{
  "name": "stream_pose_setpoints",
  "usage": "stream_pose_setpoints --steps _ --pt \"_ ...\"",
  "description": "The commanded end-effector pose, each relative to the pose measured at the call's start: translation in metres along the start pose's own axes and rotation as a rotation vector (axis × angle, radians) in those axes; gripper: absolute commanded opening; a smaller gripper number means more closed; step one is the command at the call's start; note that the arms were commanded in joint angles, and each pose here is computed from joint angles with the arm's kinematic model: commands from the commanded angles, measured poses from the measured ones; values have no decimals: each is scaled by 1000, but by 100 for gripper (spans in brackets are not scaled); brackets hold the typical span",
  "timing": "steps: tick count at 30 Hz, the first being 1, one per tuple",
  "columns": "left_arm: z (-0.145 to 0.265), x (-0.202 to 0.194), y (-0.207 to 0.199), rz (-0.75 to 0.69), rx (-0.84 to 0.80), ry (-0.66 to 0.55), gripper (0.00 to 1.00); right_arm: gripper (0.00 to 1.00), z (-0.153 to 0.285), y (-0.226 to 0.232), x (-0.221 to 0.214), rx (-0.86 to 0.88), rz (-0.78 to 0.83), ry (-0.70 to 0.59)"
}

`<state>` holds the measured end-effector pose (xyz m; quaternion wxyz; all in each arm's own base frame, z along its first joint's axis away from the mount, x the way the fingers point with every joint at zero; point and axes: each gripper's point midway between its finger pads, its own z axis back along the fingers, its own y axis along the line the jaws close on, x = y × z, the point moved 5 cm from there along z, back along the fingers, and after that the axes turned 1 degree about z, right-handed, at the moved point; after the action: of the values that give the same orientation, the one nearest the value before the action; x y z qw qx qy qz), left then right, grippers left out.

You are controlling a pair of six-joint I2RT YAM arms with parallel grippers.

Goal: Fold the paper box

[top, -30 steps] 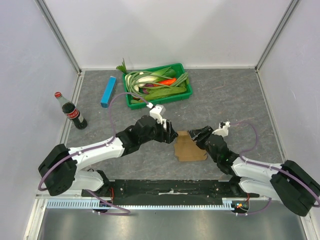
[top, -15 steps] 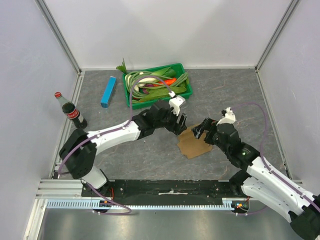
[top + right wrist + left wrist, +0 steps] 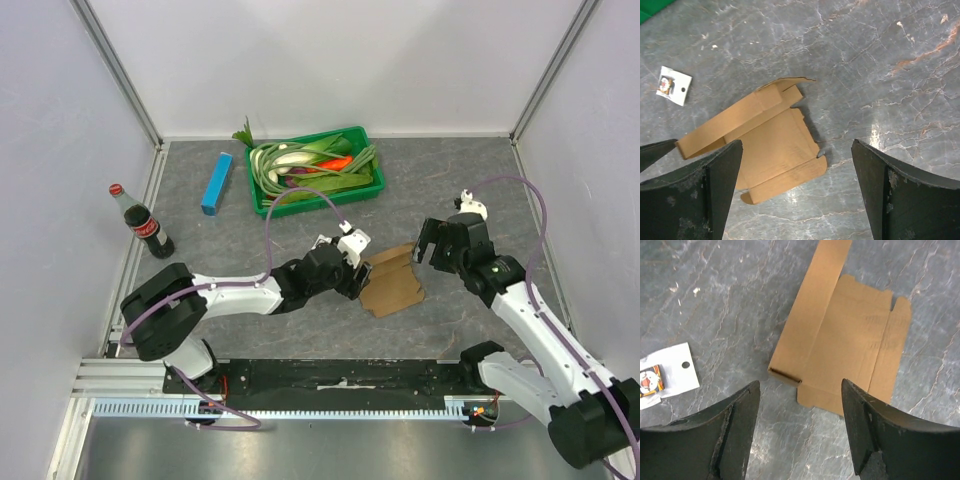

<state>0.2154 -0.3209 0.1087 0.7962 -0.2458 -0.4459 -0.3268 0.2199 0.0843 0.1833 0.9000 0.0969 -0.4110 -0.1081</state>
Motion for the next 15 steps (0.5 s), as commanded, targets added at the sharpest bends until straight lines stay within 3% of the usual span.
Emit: stream_pose_setpoints --steps 1,5,9,15 --pt "-3 51 -2 67 56 -190 72 98 -12 -5 -1 59 51 60" --pt "7 53 -3 118 46 -217 67 96 -32 -19 8 63 56 32" --pt "3 50 -1 87 66 -186 68 88 -42 -20 10 138 77 28" --pt "-17 60 -8 17 -2 -117 73 65 -34 8 6 400 91 -4"
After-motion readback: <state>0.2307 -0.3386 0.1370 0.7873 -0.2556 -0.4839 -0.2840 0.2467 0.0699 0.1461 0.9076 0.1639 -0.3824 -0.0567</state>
